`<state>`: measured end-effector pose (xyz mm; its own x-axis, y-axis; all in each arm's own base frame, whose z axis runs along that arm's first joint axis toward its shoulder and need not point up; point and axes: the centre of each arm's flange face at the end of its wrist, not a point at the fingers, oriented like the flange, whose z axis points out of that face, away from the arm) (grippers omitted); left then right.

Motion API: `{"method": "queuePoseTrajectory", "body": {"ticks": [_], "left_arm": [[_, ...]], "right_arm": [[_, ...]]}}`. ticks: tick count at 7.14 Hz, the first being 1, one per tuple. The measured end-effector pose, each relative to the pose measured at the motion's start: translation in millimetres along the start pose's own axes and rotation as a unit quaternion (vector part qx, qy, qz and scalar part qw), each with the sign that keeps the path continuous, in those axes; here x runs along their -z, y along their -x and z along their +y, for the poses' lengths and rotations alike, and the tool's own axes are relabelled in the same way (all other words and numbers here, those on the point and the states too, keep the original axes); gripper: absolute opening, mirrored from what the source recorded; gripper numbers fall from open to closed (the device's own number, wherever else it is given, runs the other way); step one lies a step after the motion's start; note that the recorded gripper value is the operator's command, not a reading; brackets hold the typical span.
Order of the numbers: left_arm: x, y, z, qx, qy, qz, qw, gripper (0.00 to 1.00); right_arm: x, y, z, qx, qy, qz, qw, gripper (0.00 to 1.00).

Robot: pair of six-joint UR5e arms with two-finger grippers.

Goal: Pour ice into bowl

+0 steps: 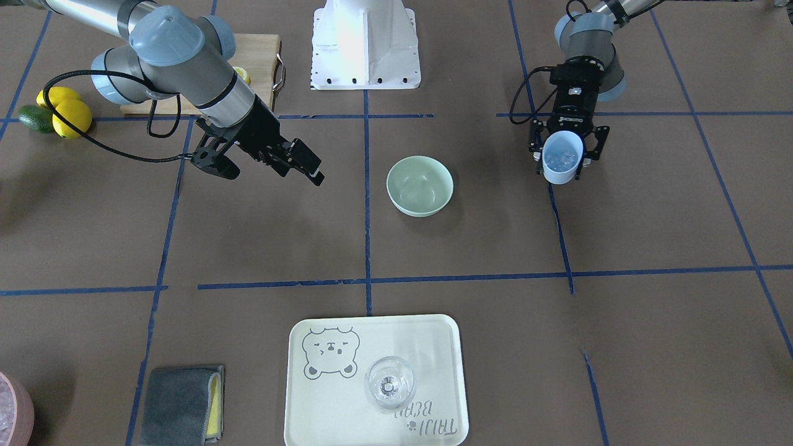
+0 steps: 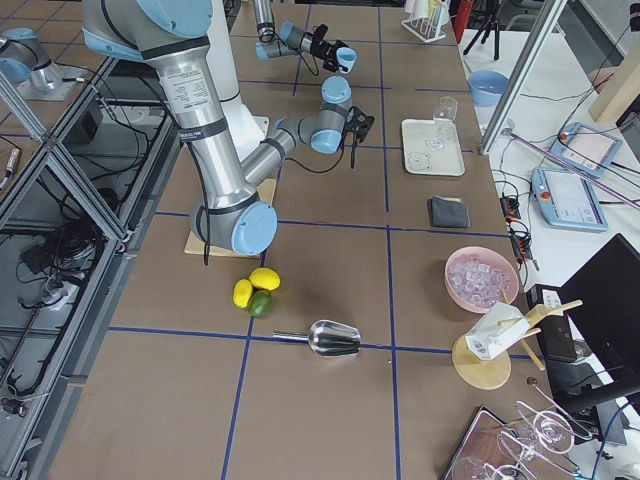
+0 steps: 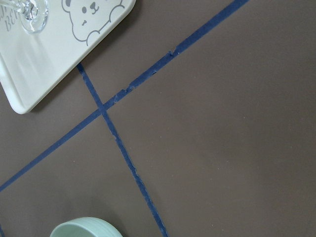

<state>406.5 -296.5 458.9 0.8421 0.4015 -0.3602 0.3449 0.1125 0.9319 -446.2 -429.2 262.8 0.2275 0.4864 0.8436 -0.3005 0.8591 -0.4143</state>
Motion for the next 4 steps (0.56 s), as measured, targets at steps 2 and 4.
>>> {"method": "queuePoseTrajectory", "body": {"ticks": [2,4], "left_arm": [[-16.4,-58.4,-24.1,-0.098,0.041,0.004,0.9944,0.0],[-27.1,-87.4,-46.0,-0.206,0.055,0.007,0.977,0.0]], "right_arm": [[-4.1,-4.4,-3.4,-0.002,-0.002,0.006,1.0,1.0],[-4.3,-6.0,-5.2,-0.004,-0.003,0.007,1.0,1.0]]}}
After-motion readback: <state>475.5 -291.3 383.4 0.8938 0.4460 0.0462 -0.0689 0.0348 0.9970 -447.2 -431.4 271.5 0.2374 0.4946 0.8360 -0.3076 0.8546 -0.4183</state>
